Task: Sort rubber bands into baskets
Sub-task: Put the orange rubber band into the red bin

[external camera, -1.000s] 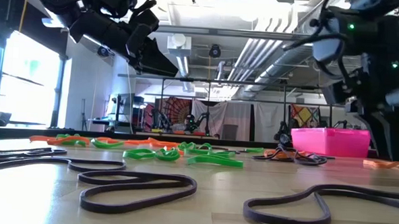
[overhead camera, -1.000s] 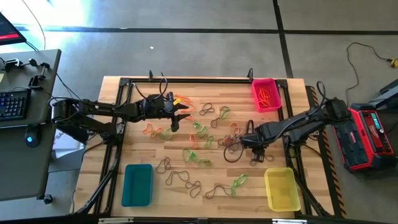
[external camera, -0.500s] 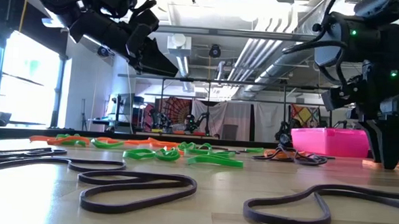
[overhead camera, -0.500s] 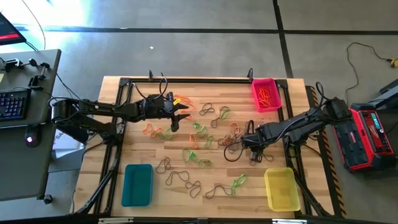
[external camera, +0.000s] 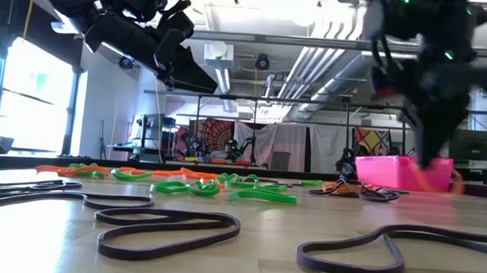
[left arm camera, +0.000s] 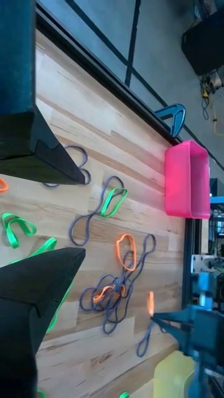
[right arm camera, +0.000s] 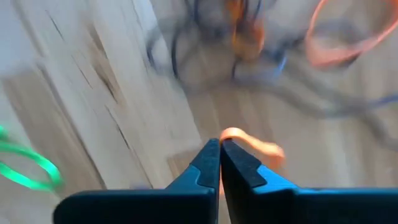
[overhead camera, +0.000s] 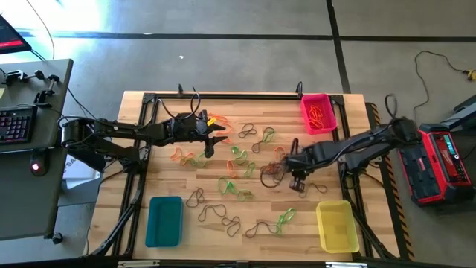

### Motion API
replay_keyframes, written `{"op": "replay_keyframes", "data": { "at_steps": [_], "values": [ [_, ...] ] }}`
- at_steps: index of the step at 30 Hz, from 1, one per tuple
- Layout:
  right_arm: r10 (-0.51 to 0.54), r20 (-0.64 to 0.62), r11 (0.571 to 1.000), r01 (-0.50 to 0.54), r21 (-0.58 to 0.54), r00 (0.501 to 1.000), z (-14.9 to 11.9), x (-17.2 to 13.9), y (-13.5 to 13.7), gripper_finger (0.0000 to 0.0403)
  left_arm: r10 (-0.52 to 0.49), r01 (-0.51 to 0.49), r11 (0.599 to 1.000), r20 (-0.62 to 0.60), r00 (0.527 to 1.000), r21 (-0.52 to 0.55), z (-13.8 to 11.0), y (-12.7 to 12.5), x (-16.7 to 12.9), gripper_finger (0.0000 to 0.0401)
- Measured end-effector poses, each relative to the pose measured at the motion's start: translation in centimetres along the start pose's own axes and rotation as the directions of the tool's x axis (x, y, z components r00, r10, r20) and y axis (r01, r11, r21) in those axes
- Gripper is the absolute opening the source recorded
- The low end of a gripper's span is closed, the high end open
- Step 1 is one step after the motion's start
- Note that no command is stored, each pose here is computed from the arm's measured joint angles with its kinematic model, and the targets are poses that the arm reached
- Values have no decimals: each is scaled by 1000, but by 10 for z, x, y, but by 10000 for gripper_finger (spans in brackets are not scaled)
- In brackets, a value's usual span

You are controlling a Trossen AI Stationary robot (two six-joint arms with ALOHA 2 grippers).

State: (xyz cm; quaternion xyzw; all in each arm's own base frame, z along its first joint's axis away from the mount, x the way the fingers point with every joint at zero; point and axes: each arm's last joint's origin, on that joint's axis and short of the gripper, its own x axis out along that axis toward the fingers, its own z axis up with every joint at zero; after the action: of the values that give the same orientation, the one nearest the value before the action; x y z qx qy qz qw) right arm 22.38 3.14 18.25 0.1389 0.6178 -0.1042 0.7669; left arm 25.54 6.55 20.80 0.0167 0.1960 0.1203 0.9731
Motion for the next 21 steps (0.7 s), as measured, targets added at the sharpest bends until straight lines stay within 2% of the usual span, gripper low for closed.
{"op": "replay_keyframes", "data": {
  "at_steps": [2,6,9,14,21],
  "values": [
    [-8,28,1000,8,1,1000,8,-10,-2,1,0,0,1000,2,1000,1,0,0,0,170],
    [-99,98,995,98,17,990,26,-29,-11,1,2,-2,1000,23,1000,0,2,0,0,170],
    [-192,121,980,184,75,974,38,-44,-27,0,2,-2,1000,25,1000,0,2,0,0,170],
    [-372,83,905,342,252,924,52,-67,-71,0,2,-2,1000,24,1000,0,2,0,0,170],
    [-460,11,803,410,432,888,53,-74,-142,0,1,-1,1000,22,1000,-9,2,0,0,170]
  ]
}}
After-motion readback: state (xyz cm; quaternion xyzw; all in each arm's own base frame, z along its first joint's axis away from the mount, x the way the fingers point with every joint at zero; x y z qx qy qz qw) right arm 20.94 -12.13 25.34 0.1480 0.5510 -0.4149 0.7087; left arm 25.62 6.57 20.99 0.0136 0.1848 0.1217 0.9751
